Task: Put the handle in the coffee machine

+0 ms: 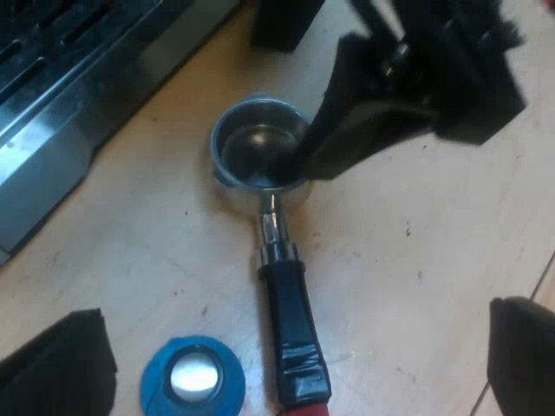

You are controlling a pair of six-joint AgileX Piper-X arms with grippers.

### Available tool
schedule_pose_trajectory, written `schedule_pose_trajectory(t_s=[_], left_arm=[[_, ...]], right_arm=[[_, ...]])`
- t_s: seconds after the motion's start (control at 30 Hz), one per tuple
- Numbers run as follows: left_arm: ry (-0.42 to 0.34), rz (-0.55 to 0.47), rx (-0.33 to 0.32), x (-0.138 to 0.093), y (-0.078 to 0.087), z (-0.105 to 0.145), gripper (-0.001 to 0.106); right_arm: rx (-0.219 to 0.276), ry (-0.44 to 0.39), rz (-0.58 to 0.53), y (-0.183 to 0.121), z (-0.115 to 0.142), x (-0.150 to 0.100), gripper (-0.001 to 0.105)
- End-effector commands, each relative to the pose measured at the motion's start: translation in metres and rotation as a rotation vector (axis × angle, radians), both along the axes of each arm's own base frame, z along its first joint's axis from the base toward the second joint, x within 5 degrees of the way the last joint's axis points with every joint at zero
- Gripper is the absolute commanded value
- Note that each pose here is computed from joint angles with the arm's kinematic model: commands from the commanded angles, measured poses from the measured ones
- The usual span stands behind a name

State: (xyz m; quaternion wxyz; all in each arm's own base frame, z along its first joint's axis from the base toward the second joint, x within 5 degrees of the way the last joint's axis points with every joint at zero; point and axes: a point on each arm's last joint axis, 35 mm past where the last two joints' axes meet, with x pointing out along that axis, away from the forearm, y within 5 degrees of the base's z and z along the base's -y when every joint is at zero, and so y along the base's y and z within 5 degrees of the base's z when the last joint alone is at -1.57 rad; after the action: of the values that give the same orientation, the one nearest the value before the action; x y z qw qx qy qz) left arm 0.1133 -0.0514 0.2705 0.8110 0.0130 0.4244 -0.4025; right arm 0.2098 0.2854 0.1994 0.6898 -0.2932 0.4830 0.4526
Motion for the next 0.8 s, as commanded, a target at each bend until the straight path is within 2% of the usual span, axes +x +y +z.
schedule_pose_trajectory(t_s=[0.03, 0.23, 0.5, 0.8], left_arm=[[-0.001, -0.012, -0.01, -0.001, 0.0, -0.004, 0.089], [0.052, -0.013, 0.003, -0.004, 0.001, -0.021, 0.089], [0.057, -0.016, 0.0, -0.005, 0.001, -0.023, 0.089], [0.057, -0.016, 0.0, -0.005, 0.001, -0.023, 0.089]], right_arm=[[0.005, 0.0, 0.016, 0.002, -0.001, 0.003, 0.075], [-0.015, 0.01, 0.015, 0.004, -0.013, 0.005, 0.075], [0.02, -0.017, 0.015, 0.014, -0.022, 0.012, 0.075], [-0.014, 0.014, 0.016, 0.016, -0.037, 0.014, 0.075]])
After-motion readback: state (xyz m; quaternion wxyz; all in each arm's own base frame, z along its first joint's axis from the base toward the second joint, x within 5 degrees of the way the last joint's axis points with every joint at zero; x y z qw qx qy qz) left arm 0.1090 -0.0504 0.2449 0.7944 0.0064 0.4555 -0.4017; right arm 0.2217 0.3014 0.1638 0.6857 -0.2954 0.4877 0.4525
